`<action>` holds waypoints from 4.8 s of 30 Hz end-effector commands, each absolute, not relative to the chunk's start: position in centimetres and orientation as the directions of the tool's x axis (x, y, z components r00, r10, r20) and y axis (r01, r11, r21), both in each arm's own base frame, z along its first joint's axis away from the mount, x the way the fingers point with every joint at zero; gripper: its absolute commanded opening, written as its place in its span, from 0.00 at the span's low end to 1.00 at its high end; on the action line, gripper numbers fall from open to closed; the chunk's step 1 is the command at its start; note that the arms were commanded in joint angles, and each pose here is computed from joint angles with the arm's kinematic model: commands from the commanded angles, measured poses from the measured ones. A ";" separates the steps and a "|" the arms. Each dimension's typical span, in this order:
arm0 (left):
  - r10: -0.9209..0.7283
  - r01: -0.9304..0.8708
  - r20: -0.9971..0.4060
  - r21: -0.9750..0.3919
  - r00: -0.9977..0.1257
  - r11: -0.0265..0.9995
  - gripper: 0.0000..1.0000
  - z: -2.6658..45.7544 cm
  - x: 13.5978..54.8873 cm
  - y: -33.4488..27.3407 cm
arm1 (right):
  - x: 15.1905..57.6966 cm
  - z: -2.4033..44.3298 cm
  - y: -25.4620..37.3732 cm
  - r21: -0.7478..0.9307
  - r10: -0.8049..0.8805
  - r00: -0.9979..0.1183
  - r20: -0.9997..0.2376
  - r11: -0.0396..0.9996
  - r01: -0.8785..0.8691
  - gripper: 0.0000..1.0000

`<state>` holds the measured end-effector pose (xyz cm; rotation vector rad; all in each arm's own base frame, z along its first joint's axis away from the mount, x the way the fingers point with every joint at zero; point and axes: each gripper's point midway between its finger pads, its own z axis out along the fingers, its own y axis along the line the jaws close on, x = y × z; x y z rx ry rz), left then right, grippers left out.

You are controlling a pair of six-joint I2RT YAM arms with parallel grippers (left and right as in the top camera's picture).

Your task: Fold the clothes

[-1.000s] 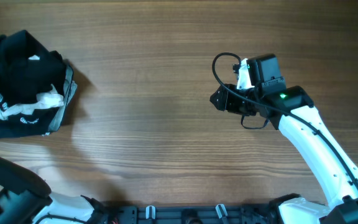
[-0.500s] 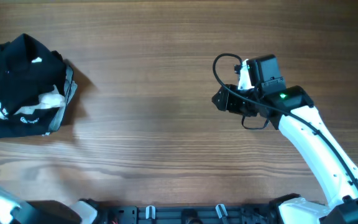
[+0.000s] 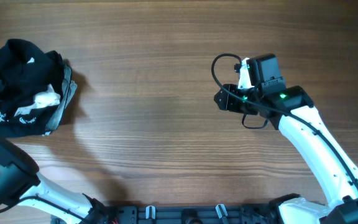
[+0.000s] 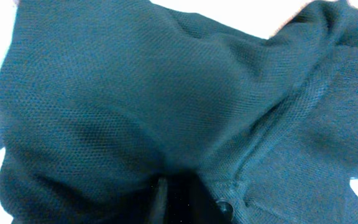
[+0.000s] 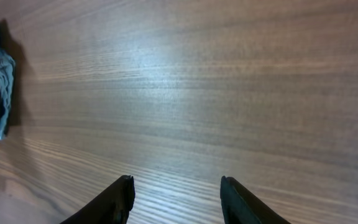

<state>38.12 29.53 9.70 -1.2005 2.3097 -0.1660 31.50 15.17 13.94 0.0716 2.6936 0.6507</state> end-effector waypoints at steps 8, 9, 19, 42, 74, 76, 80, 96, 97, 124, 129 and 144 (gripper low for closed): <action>-0.274 -0.108 -0.745 -0.264 -0.608 0.958 0.78 32.1 37.5 11.2 | 31.7 31.6 12.6 0.280 0.088 -0.503 -0.860 0.905 -0.320 0.69; -0.234 -0.050 -0.757 -0.258 -0.610 0.965 1.00 33.6 36.2 8.2 | 31.1 32.6 12.1 0.271 0.097 -0.475 -0.875 0.910 -0.312 0.78; -0.048 0.087 -0.726 -0.148 -0.686 0.985 1.00 35.8 24.7 -2.4 | 27.7 35.8 10.7 0.289 0.154 -0.394 -0.906 0.906 -0.310 1.00; -0.042 0.098 -0.732 -0.147 -0.680 0.984 1.00 36.0 23.9 -2.7 | 29.5 35.7 5.2 0.171 0.157 -0.316 -0.936 0.985 -0.015 1.00; -0.042 0.098 -0.732 -0.147 -0.680 0.984 1.00 36.0 23.9 -2.7 | 24.7 17.7 -0.3 0.157 0.157 0.009 -0.988 0.988 0.002 1.00; -0.042 0.098 -0.732 -0.147 -0.680 0.984 1.00 36.0 23.9 -2.7 | 24.7 17.7 -0.3 0.157 0.157 0.009 -0.988 0.988 0.002 1.00; -0.042 0.098 -0.732 -0.147 -0.680 0.984 1.00 36.0 23.9 -2.7 | 24.7 17.7 -0.3 0.157 0.157 0.009 -0.988 0.988 0.002 1.00; -0.089 0.082 -0.820 -0.164 -0.565 0.983 1.00 37.4 22.7 -2.3 | 24.7 17.7 -0.3 0.157 0.157 0.009 -0.988 0.988 0.002 1.00; -0.099 0.087 -0.857 -0.165 -0.506 0.982 1.00 37.7 23.0 -2.3 | 24.7 17.7 -0.3 0.157 0.157 0.009 -0.988 0.988 0.002 1.00; -0.216 0.092 -0.973 -0.223 -0.078 0.970 1.00 16.1 24.5 -1.2 | 24.7 17.7 -0.3 0.157 0.157 0.009 -0.988 0.988 0.002 1.00; -0.212 0.093 -0.974 -0.219 -0.074 0.971 1.00 16.2 24.5 -1.2 | 24.7 17.7 -0.3 0.157 0.157 0.009 -0.988 0.988 0.002 1.00; -0.212 0.093 -0.974 -0.219 -0.074 0.971 1.00 16.2 24.5 -1.2 | 24.7 17.7 -0.3 0.157 0.157 0.009 -0.988 0.988 0.002 1.00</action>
